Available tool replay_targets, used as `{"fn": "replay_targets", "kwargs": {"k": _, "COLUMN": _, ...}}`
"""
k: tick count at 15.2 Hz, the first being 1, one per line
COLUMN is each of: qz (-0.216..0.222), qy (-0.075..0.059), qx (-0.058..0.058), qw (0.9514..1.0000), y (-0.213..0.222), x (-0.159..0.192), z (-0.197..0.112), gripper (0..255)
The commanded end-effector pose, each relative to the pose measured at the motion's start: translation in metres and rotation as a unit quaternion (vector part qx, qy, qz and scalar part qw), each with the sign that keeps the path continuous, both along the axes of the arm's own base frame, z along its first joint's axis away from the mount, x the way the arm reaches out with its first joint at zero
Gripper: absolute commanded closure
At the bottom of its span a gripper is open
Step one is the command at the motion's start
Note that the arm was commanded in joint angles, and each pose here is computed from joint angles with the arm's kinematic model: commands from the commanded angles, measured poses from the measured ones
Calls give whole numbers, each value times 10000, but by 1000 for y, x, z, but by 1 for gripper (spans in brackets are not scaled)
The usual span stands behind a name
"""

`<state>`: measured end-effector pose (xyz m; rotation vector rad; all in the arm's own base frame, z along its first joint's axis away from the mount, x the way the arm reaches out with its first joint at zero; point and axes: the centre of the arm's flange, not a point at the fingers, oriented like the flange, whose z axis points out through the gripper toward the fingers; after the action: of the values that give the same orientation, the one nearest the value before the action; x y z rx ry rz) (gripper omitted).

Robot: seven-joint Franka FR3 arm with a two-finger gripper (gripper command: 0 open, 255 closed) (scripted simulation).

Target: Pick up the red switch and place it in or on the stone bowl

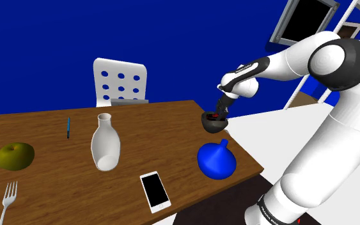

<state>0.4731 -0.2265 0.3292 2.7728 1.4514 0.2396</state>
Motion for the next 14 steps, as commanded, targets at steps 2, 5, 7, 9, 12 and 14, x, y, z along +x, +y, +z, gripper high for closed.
{"fn": "replay_targets", "kwargs": {"k": 2, "qz": 0, "qy": -3, "qx": -1, "qw": 10000, "y": 0, "x": 0, "z": -1, "gripper": 255}}
{"fn": "replay_targets", "kwargs": {"k": 5, "qz": 0, "qy": -3, "qx": -1, "qw": 10000, "y": 0, "x": 0, "z": -1, "gripper": 255}}
{"fn": "replay_targets", "kwargs": {"k": 7, "qz": 0, "qy": -3, "qx": -1, "qw": 10000, "y": 0, "x": 0, "z": -1, "gripper": 0}}
{"fn": "replay_targets", "kwargs": {"k": 9, "qz": 0, "qy": -3, "qx": -1, "qw": 10000, "y": 0, "x": 0, "z": -1, "gripper": 0}}
{"fn": "replay_targets", "kwargs": {"k": 12, "qz": 0, "qy": -3, "qx": -1, "qw": 10000, "y": -1, "x": -2, "z": 12, "gripper": 0}}
{"fn": "replay_targets", "kwargs": {"k": 14, "qz": 0, "qy": -3, "qx": -1, "qw": 10000, "y": -3, "x": -5, "z": 38, "gripper": 0}}
